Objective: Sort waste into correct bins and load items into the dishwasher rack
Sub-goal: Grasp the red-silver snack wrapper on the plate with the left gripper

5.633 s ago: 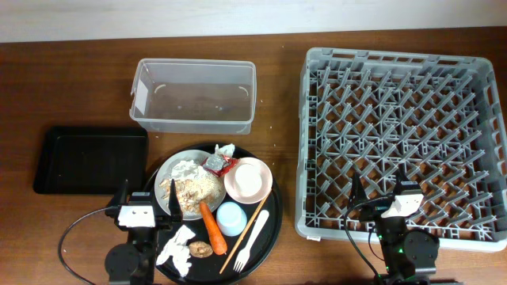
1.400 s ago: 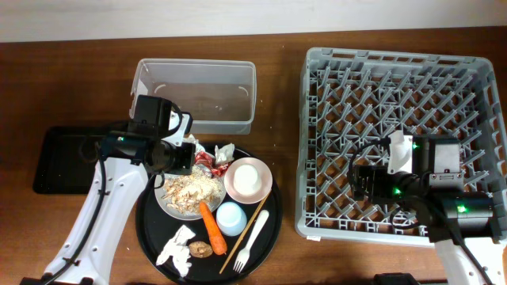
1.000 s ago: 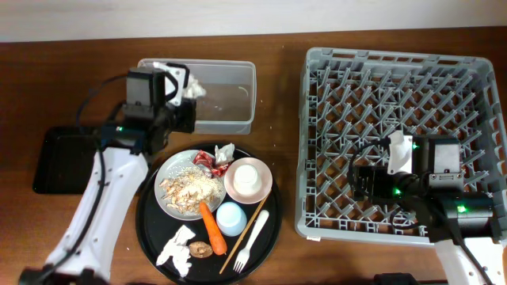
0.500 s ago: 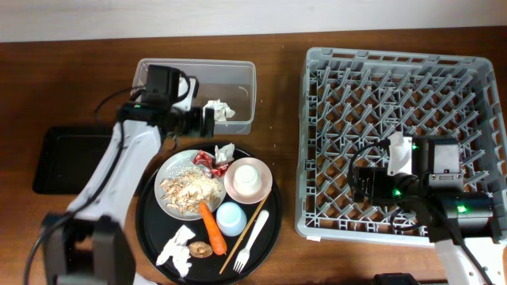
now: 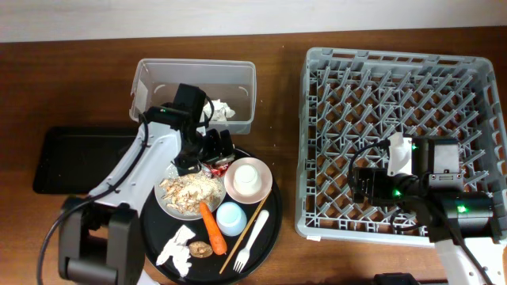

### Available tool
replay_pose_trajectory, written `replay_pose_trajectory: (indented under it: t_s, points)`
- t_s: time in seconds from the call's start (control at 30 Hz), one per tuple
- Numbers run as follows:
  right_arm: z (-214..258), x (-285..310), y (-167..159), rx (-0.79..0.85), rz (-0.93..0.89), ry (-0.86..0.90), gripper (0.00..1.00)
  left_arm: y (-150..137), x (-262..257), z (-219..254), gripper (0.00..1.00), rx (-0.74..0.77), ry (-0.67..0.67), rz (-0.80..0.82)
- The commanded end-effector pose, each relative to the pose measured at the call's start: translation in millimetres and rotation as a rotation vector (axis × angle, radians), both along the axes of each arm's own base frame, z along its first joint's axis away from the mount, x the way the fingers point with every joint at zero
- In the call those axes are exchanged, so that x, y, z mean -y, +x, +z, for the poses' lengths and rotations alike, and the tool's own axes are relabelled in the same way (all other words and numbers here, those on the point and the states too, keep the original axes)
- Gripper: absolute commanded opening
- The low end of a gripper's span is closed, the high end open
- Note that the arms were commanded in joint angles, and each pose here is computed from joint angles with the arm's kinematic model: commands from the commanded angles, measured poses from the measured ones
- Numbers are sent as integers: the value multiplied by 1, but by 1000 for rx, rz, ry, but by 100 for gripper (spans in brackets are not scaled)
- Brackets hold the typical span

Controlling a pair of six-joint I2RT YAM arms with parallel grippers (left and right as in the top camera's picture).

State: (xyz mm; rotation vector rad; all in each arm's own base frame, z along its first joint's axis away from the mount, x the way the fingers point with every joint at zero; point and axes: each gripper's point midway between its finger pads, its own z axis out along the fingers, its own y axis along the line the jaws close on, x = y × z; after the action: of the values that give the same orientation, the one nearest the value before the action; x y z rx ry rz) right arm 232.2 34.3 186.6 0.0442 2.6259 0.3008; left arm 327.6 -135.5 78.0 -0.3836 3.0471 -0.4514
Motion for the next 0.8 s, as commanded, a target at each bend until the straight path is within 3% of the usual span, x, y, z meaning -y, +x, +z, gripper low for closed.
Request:
replay_pose_trajectory:
  t_s: [0.0,0.27,0.3,0.37,0.43,0.5,0.6,0.7,0.77]
  points:
    - [8,-2,2,22,7,6,98,-1,0,-16,99,-50,15,46]
    - [7,-2,1,15,7,5,98,28,-2,-44,96,11,57,66]
    - [7,-2,1,15,7,6,98,28,-2,-45,89,11,57,66]
    - [7,-2,1,15,7,6,98,30,-5,-46,65,21,81,68]
    - [7,-2,1,15,7,6,98,30,-5,-46,54,25,91,64]
    - [7,-2,1,15,7,6,99,29,-3,-47,35,30,104,55]
    - [7,-2,1,15,7,5,98,29,1,-47,29,49,130,35]
    - [7,-2,1,14,7,6,98,30,3,-47,1,53,128,31]
    - [7,-2,0,13,7,6,98,28,3,-47,1,45,131,30]
